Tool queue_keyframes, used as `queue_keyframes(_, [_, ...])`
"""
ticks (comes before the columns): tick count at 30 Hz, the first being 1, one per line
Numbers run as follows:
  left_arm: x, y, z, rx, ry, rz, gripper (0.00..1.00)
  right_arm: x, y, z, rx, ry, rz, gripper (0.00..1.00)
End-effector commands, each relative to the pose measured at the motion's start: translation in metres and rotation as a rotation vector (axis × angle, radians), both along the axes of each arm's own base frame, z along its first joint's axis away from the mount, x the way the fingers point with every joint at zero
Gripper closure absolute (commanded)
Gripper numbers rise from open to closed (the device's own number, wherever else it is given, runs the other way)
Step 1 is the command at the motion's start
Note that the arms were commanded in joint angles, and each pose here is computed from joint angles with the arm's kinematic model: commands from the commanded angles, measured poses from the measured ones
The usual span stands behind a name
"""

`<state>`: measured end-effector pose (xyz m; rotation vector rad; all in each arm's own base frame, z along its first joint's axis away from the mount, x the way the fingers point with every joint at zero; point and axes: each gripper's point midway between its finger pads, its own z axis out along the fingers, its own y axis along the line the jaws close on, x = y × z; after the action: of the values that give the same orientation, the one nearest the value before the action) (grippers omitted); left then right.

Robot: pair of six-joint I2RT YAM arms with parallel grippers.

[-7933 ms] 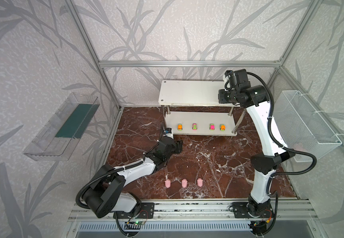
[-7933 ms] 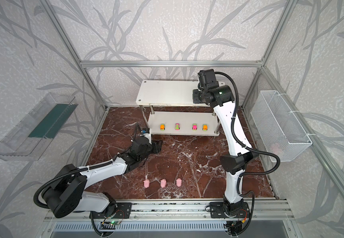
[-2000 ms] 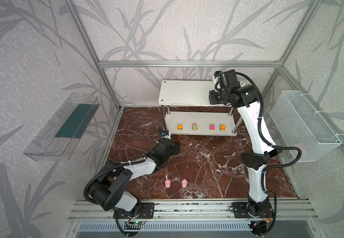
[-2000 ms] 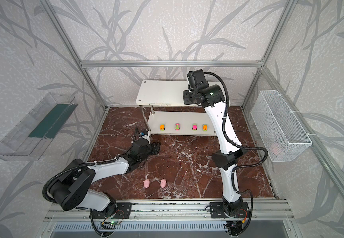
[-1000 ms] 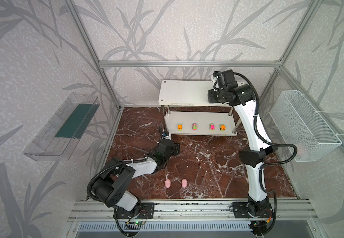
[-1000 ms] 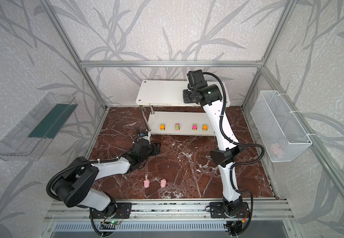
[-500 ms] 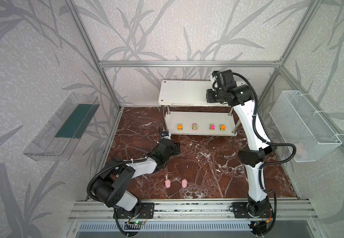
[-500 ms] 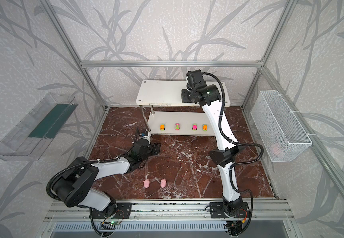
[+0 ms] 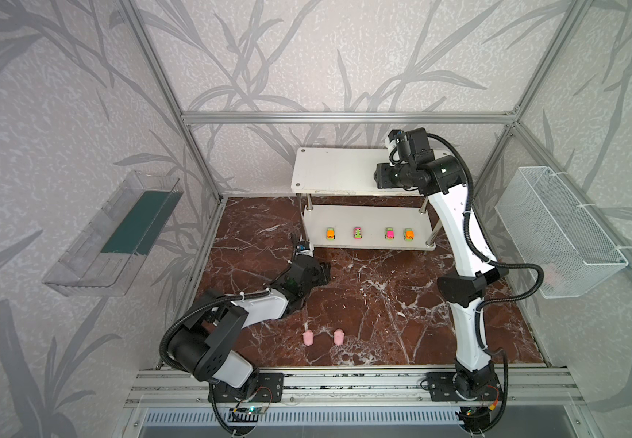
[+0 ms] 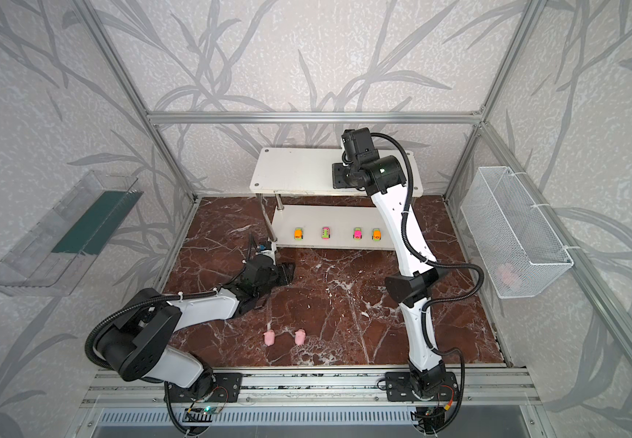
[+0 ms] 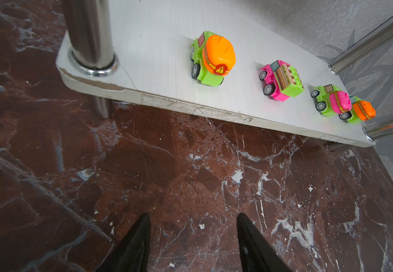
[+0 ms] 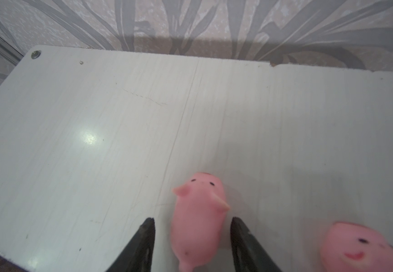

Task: Place and organize the plastic toys onto the shelf
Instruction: 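Lower the pink pig next to the other pigs and open the right gripper, then draw the right gripper back toward the table while the left gripper moves to the pigs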

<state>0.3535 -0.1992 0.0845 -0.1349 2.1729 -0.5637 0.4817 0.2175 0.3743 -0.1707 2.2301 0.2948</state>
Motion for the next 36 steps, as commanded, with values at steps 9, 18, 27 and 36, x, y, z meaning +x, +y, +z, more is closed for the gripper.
queue_keyframes(9, [-0.001,0.004,-0.004,0.006,0.019,0.004,0.43,-0.035,-0.011,0.099,0.088,-0.24,0.056,0.39])
queue_keyframes(18, [-0.01,0.016,0.008,0.032,0.01,0.027,0.43,-0.123,-0.01,0.182,0.114,-0.517,0.209,0.38])
queue_keyframes(27, [-0.057,0.047,0.029,0.043,0.017,0.058,0.42,-0.242,-0.016,0.079,0.146,-0.587,0.372,0.39])
queue_keyframes(36, [-0.122,0.057,0.021,0.063,0.058,0.007,0.42,-0.29,-0.043,-0.099,0.243,-0.231,0.331,0.39])
